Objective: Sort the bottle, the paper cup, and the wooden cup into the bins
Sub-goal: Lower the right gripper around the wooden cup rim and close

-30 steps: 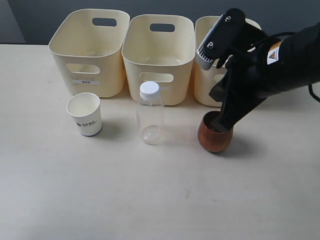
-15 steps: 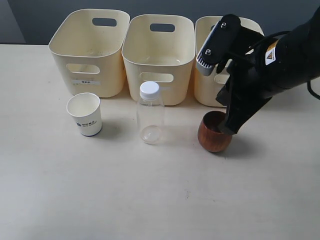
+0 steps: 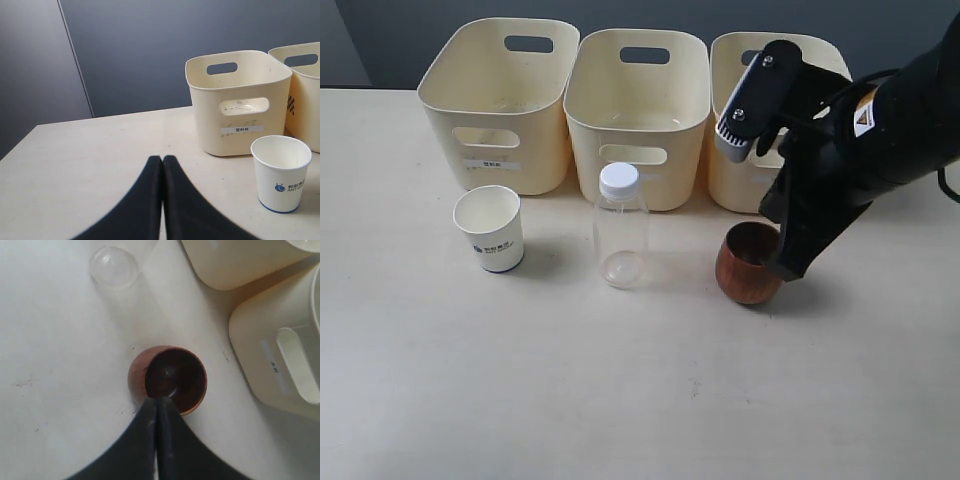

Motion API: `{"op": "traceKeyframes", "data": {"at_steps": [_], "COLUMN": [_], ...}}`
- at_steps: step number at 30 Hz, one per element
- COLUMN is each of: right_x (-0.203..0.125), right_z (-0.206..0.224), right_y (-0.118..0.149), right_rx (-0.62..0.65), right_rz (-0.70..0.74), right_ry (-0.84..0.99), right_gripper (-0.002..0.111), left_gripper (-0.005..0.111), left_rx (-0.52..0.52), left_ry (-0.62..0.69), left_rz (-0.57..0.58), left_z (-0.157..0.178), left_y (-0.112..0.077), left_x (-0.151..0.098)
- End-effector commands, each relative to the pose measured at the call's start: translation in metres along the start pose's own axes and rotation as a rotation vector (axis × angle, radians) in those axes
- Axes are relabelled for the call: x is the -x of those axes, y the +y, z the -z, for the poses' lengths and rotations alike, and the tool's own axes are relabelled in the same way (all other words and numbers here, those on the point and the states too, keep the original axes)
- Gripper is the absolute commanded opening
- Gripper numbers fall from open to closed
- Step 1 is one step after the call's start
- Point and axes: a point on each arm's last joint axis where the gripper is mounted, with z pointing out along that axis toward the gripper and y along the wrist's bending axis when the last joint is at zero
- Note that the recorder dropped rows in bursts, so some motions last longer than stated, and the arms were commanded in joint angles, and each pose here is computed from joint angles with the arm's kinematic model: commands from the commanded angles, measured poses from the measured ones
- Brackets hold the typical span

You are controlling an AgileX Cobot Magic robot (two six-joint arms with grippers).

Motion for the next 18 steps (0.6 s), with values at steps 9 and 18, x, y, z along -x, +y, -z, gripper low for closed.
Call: {"op": "traceKeyframes", "data": {"at_steps": [9,18], "right_x": [-0.0040,0.0001], "right_z": [0.0006,0.0005], "right_y": [-0.0011,-0.0044], "right_rx": [-0.009,-0.046], "right_rz": [0.040,0.049], "right_ry": [0.057,0.013], "right_gripper": [-0.001,-0.001], "left_gripper": [0.000,0.000], "left_rx": [0.002,0.002], "left_ry": [-0.010,-0.010], "left_rz": [0.001,0.001], "left_z": [0.0003,0.0003], "left_y": [0.0001,0.0001], "left_x": [0.0003,0.0003]}}
